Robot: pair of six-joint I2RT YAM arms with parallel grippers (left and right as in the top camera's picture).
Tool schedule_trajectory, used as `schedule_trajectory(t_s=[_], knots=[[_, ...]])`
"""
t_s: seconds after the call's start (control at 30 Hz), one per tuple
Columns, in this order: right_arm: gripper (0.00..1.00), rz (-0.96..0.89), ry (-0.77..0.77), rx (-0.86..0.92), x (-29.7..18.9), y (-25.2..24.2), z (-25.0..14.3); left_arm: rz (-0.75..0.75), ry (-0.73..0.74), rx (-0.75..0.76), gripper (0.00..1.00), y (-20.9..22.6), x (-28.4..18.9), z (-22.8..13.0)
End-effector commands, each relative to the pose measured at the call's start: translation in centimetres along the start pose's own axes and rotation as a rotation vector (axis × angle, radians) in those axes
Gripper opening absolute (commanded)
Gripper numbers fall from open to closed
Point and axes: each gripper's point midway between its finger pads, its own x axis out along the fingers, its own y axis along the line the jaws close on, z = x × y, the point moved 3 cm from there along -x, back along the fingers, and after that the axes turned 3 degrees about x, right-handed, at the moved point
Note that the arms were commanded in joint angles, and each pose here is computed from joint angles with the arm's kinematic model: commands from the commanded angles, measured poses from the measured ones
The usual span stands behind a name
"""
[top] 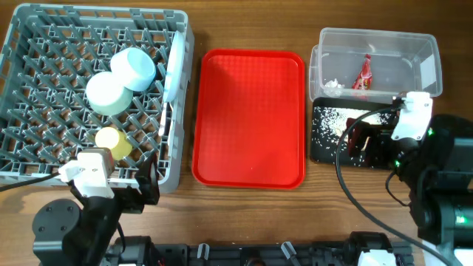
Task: Sort waste into correct bins and load items into the dishwasher rack
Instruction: 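Release the plate and withdraw the left gripper toward the front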
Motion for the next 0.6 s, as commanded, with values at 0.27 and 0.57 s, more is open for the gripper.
schedule_trajectory(t_s=[0.27,0.57], knots=[[1.00,-0.037,0.160,0.030,4.1,-1.2,-1.3,-0.002,0.149,-0.003,1.00,0.1,-0.1,-3.3],[1.00,-0.013,0.122,0.052,3.3,-0.7,-1.1,0.003,0.203,-0.013,1.00,0.2,-0.3,-4.5]])
